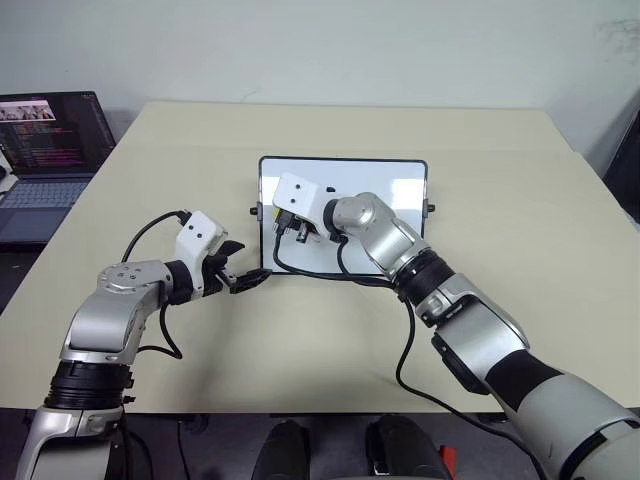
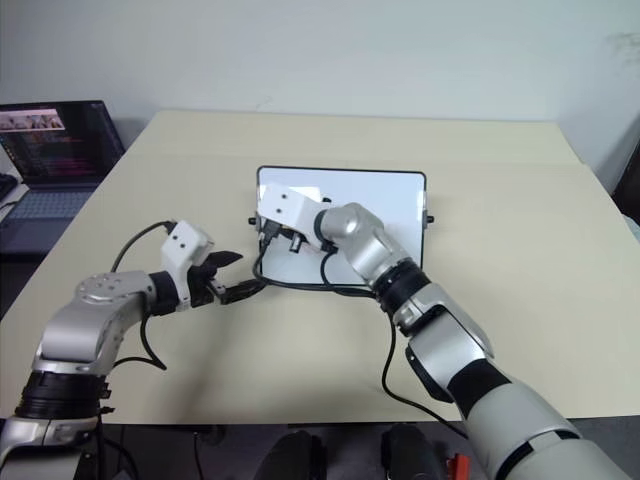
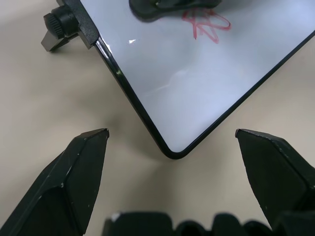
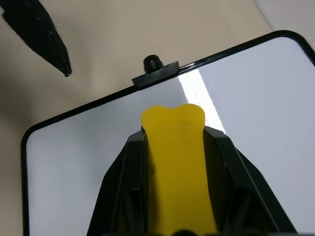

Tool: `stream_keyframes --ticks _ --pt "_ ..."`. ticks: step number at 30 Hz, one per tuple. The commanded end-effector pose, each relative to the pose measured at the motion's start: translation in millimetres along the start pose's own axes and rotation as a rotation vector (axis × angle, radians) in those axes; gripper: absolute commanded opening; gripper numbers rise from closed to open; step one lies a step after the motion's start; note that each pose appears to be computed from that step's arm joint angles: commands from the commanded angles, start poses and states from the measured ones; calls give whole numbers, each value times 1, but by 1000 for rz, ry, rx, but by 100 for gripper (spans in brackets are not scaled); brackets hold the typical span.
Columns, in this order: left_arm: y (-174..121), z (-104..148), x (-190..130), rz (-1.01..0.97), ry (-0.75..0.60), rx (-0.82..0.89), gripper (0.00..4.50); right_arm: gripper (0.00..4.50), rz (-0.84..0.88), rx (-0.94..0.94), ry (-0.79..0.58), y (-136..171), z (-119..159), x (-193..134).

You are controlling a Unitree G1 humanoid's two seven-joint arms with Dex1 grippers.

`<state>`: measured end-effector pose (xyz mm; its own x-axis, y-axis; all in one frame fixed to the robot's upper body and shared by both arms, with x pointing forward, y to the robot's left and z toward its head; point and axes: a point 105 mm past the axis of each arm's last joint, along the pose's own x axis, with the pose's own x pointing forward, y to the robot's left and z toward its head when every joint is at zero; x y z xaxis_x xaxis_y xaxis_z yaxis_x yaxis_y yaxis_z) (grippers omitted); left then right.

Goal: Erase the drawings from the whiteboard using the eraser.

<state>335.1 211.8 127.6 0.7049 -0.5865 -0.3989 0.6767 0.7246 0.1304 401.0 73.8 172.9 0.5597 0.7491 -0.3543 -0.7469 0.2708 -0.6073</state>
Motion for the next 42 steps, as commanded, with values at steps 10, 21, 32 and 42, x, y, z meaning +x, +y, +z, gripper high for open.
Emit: stream_keyframes --ticks 10,21,32,42 --pt "-8 14 1 -33 -49 45 450 117 -53 -37 33 -16 -7 -7" --pt "-12 17 6 -60 -60 50 450 117 82 -27 125 5 -37 -16" --pt "-16 16 8 -75 -62 49 450 117 -40 -11 41 -18 -12 -14" --pt "-18 15 8 -80 -62 46 450 116 75 -42 68 12 -18 -7"
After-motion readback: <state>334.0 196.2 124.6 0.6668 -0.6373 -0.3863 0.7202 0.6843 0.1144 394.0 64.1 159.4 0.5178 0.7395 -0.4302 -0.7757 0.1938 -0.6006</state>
